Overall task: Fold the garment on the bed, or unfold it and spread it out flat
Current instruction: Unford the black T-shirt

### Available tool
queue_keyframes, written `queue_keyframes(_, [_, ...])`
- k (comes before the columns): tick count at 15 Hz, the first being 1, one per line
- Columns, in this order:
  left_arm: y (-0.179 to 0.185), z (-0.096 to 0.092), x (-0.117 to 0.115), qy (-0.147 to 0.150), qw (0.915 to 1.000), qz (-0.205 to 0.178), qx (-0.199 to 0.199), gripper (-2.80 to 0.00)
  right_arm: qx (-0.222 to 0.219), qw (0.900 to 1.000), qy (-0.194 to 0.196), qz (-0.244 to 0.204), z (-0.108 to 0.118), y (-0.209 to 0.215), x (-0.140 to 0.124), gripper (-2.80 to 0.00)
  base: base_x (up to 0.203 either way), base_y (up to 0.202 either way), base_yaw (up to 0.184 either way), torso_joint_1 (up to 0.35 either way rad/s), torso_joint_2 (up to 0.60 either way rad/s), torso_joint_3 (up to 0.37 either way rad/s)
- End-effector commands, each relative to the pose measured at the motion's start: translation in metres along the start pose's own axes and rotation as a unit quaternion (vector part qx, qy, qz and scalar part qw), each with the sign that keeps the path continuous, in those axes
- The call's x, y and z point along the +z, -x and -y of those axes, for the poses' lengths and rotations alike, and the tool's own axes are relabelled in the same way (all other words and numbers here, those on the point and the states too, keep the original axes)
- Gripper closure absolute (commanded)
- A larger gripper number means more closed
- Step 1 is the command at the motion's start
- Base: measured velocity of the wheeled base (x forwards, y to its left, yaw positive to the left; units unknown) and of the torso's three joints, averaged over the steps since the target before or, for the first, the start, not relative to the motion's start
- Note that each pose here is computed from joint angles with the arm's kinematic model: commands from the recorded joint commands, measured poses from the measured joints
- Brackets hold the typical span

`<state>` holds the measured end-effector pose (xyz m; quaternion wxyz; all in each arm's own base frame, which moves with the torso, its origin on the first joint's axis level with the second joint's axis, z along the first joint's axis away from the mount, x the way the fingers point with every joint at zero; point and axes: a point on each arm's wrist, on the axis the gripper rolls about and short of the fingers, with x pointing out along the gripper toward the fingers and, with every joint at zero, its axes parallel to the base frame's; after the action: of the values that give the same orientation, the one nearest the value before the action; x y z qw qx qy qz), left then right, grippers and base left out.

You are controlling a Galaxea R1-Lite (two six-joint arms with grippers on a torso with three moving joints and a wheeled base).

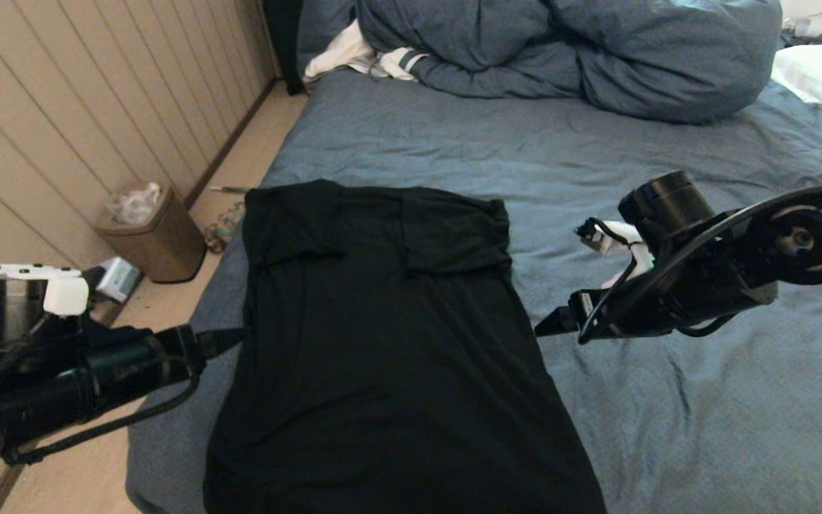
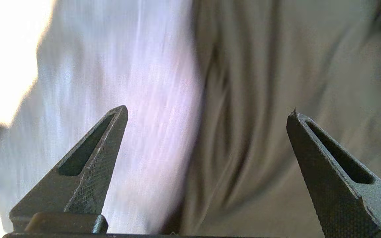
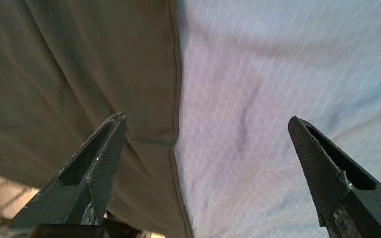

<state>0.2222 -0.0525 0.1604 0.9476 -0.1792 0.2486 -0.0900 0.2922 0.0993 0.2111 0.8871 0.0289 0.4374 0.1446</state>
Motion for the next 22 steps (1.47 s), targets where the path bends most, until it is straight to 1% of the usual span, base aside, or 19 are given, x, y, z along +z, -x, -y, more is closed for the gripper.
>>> queue_keyframes(1, [-0.006,0.008,0.027,0.002,0.9994,0.034,-0.011,-2.8,0.005,1.0,0.002,0.024,-0.003,0.009,0.01,-2.8,0.0,0.0,0.0,0.0,0.0,0.0])
queue_keyframes(4, [-0.029,0.021,0.062,0.0,0.9983,0.054,-0.022,-2.8,0.012,0.997,0.01,0.074,-0.009,0.02,0.035,-2.8,0.0,0.0,0.0,0.0,0.0,0.0])
queue_keyframes(8, [-0.088,0.033,0.102,-0.003,0.9962,0.08,-0.036,-2.8,0.02,0.993,0.017,0.116,-0.015,0.011,0.069,-2.8,0.0,0.0,0.0,0.0,0.0,0.0])
queue_keyframes(10, [-0.12,0.039,0.116,-0.007,0.9945,0.094,-0.045,-2.8,0.025,0.992,0.02,0.124,-0.018,-0.003,0.082,-2.8,0.0,0.0,0.0,0.0,0.0,0.0])
queue_keyframes(12, [-0.143,0.052,0.125,-0.02,0.9919,0.109,-0.061,-2.8,0.027,0.992,0.022,0.122,-0.02,-0.024,0.091,-2.8,0.0,0.0,0.0,0.0,0.0,0.0])
queue_keyframes(14, [-0.165,0.067,0.123,-0.038,0.9901,0.112,-0.076,-2.8,0.032,0.991,0.026,0.129,-0.024,-0.047,0.1,-2.8,0.0,0.0,0.0,0.0,0.0,0.0])
queue_keyframes(15, [-0.173,0.073,0.118,-0.048,0.9896,0.108,-0.082,-2.8,0.038,0.989,0.029,0.14,-0.028,-0.056,0.105,-2.8,0.0,0.0,0.0,0.0,0.0,0.0])
queue_keyframes(16, [-0.183,0.077,0.11,-0.06,0.9899,0.098,-0.084,-2.8,0.047,0.987,0.037,0.151,-0.038,-0.066,0.109,-2.8,0.0,0.0,0.0,0.0,0.0,0.0])
queue_keyframes(18, [-0.198,0.076,0.097,-0.087,0.9894,0.084,-0.079,-2.8,0.065,0.978,0.049,0.193,-0.054,-0.074,0.114,-2.8,0.0,0.0,0.0,0.0,0.0,0.0])
queue_keyframes(19, [-0.206,0.074,0.093,-0.095,0.9891,0.083,-0.076,-2.8,0.067,0.976,0.053,0.201,-0.06,-0.076,0.114,-2.8,0.0,0.0,0.0,0.0,0.0,0.0])
queue_keyframes(22, [-0.217,0.073,0.093,-0.097,0.9891,0.093,-0.06,-2.8,0.064,0.976,0.053,0.202,-0.061,-0.077,0.114,-2.8,0.0,0.0,0.0,0.0,0.0,0.0])
